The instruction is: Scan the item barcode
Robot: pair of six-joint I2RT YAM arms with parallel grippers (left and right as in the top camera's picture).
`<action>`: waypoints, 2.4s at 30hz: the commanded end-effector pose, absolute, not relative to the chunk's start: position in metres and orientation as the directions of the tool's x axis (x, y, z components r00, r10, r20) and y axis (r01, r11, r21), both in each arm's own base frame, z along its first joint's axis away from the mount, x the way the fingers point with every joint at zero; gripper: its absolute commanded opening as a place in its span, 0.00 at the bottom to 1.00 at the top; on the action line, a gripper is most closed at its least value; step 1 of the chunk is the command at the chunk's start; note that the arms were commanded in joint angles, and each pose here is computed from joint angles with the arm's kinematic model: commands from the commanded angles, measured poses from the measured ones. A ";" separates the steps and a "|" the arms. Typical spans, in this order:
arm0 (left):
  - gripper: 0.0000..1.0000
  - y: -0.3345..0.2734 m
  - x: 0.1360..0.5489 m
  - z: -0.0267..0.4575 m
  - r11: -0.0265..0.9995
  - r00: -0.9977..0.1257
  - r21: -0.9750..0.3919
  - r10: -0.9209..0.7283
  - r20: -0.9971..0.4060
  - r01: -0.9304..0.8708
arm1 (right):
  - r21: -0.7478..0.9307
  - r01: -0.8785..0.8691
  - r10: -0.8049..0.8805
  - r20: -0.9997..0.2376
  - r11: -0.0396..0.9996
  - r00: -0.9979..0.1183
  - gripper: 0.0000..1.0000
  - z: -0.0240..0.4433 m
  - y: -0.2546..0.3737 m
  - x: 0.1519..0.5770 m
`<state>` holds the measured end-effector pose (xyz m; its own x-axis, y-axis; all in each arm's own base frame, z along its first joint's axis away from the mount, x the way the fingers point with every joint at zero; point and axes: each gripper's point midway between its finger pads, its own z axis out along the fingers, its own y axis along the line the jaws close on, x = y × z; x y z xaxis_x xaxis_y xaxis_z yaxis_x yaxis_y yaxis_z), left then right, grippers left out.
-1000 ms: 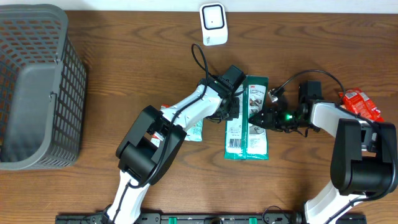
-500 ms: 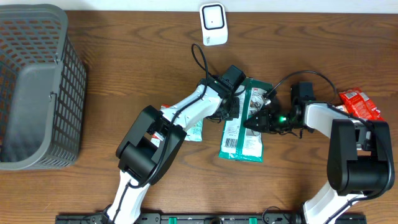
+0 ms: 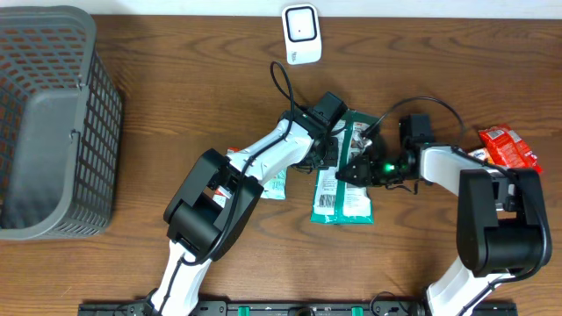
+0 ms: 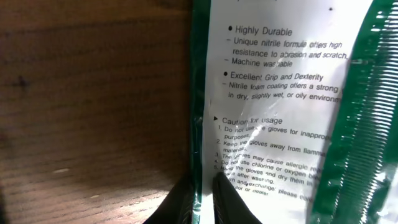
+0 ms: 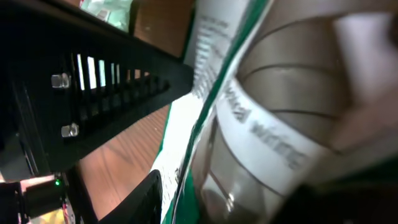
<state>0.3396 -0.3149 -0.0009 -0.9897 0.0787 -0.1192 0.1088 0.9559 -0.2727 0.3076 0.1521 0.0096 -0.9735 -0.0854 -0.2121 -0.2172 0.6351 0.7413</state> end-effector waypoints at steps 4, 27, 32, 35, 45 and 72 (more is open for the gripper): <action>0.14 -0.295 0.323 -0.050 0.978 -0.995 -0.183 0.093 -0.030 0.097 | 0.749 -0.218 -0.106 -0.195 0.625 -0.975 0.25 0.004 0.160 0.301; 0.15 -0.245 0.342 0.156 0.980 -0.903 -0.138 0.075 -0.423 0.145 | 0.642 -0.366 -0.082 -0.427 0.673 -0.901 0.01 0.084 0.134 0.316; 0.17 -0.183 0.340 0.196 0.998 -0.878 -0.058 -0.002 -0.479 0.029 | 0.487 -0.355 -0.035 -0.550 0.798 -0.834 0.01 0.132 0.110 0.321; 0.25 -0.145 0.343 0.204 0.997 -0.875 -0.037 -0.073 -0.478 -0.063 | 0.415 -0.350 -0.024 -0.616 0.840 -0.788 0.01 0.165 0.100 0.322; 0.55 -0.055 0.353 0.197 0.934 -0.842 -0.033 -0.335 -0.423 -0.355 | 0.195 -0.257 -0.059 -0.679 0.946 -0.732 0.01 0.291 0.083 0.354; 0.84 -0.047 0.353 0.196 0.927 -0.837 -0.030 -0.352 -0.418 -0.374 | -0.760 -0.283 -0.784 -0.441 0.585 -0.437 0.01 0.274 0.232 0.564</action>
<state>0.3532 -0.0496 0.1931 -0.8421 -0.3515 -0.4090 -0.3709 0.9280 -0.0338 0.5493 0.2364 0.2673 -0.4863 -0.6603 -0.5723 -0.3193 0.7439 -0.5870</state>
